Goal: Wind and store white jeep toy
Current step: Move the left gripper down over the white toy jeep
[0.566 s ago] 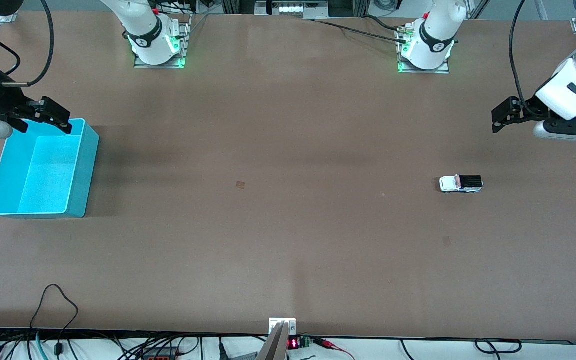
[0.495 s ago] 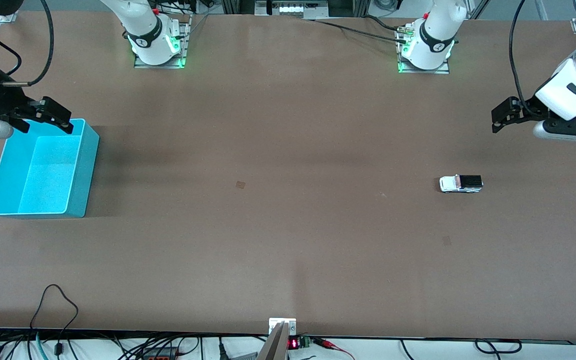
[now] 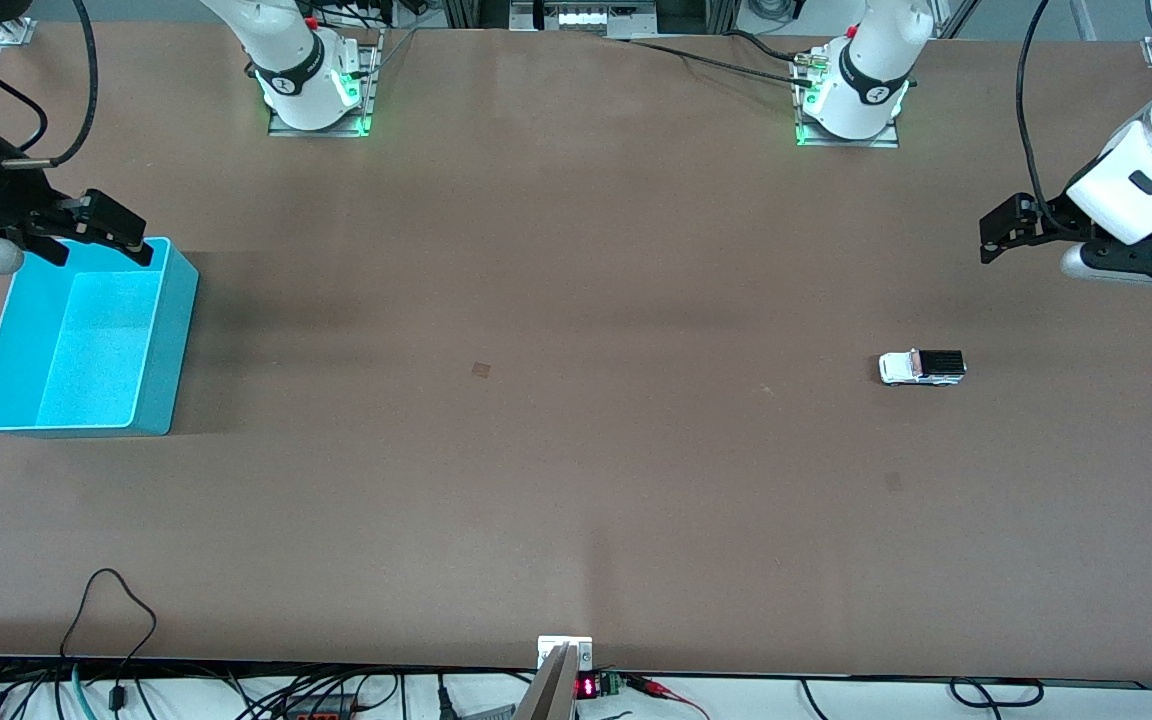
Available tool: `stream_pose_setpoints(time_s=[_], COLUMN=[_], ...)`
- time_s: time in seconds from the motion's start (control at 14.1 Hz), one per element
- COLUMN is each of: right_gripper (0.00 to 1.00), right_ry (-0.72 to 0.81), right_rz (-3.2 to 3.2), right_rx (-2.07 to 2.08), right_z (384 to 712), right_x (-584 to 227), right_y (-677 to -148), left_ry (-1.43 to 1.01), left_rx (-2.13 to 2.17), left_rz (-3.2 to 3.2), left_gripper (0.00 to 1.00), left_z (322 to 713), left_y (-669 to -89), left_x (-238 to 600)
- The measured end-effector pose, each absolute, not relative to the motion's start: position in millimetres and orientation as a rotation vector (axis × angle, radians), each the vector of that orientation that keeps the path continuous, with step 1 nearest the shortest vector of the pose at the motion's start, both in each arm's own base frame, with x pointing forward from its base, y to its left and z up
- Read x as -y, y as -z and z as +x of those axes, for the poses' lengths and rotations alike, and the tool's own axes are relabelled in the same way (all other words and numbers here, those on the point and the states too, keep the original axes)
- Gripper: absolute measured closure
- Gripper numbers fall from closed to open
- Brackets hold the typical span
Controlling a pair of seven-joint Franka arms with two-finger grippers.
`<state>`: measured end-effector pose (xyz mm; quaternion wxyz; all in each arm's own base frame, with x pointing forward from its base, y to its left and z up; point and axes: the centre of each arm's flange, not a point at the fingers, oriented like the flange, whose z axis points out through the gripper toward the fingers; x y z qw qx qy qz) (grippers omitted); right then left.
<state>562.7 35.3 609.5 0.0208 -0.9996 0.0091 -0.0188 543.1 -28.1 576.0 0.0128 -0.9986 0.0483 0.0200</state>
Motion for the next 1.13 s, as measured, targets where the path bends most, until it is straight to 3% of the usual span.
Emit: stream_pose_setpoints(time_s=[0.71, 1.13], right_gripper=[0.0, 0.0], right_ry=[0.119, 0.116], right_rz=[-3.184, -3.158], right_rx=[-0.019, -0.016], right_z=[566.3, 566.1], right_x=[-26.6, -31.2], right_y=[-613.1, -613.0], left_ry=[-0.092, -0.274], left_rx=[-0.162, -0.296], left_rz=[-3.11, -3.094], left_gripper=[0.0, 0.0], left_z=[547.9, 547.8], left_y=[-581.8, -561.2], left_x=[32.9, 38.6])
